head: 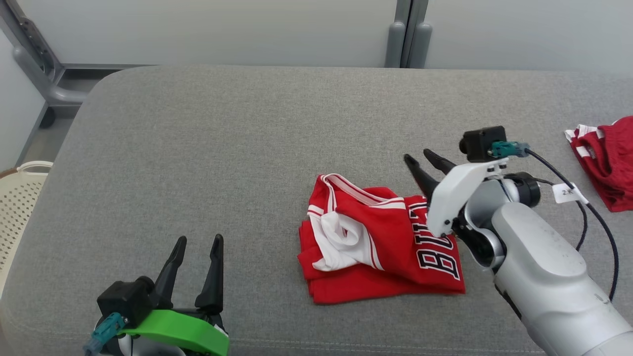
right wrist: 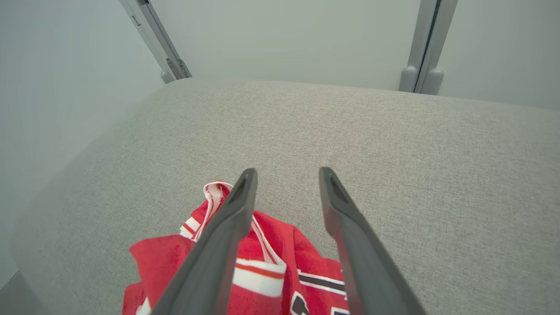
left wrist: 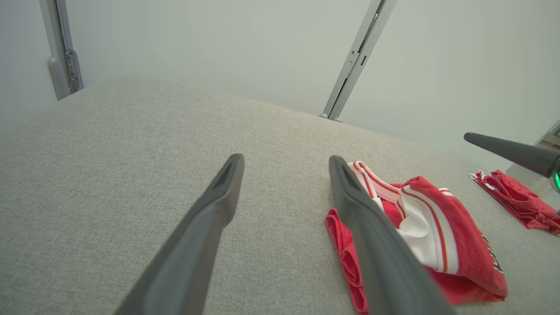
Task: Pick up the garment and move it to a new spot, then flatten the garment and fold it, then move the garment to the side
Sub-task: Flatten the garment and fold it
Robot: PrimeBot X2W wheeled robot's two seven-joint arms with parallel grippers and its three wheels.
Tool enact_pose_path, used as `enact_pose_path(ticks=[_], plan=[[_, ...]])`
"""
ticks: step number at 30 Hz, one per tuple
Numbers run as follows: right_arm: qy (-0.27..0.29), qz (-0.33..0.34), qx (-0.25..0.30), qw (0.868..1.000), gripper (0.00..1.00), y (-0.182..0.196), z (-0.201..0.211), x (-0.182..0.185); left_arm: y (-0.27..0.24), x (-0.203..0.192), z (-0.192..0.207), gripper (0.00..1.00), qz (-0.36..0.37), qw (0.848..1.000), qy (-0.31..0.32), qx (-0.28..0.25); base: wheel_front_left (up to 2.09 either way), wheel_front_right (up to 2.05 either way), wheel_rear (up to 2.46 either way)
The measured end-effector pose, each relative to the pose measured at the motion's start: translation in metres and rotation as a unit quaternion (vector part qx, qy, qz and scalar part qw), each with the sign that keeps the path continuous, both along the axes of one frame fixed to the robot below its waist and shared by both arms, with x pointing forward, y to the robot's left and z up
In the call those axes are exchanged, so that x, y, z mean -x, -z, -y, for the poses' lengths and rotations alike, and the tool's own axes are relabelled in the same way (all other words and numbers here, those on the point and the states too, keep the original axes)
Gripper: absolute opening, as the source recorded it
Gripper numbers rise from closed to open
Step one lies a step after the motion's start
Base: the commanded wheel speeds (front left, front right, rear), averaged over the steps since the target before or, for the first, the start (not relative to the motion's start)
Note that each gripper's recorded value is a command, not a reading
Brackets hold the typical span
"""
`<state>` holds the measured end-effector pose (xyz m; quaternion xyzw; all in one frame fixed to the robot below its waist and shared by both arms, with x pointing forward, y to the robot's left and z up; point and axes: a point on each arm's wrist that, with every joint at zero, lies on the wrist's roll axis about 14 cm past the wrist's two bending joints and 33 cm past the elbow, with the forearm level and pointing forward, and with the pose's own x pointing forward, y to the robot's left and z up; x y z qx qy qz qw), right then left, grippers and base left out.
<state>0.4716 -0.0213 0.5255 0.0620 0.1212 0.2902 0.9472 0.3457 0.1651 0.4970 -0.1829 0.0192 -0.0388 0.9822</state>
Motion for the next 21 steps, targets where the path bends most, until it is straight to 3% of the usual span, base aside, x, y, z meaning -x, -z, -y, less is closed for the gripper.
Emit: enact_pose_path(ticks=[3, 8, 13, 21], plan=[[0.036, -0.02, 0.004, 0.999, 0.0, 0.022, 0.029, -0.002, 0.002, -0.002, 0.001, 1.0, -0.005, 1.0, 0.003, -0.001, 0.0, 0.0, 0.0], [0.051, -0.063, 0.003, 0.997, 0.0, 0.056, 0.039, 0.01, 0.006, -0.003, -0.001, 1.0, -0.012, 1.0, 0.002, -0.003, 0.0, 0.0, 0.0], [0.037, -0.093, -0.003, 0.995, 0.0, 0.078, 0.024, 0.023, 0.009, -0.006, -0.004, 1.0, -0.017, 1.0, -0.003, -0.005, 0.0, 0.0, 0.0], [-0.012, -0.092, -0.007, 0.996, 0.0, 0.082, -0.013, 0.034, 0.01, -0.007, -0.011, 1.0, -0.021, 1.0, -0.012, -0.009, 0.0, 0.0, 0.0]])
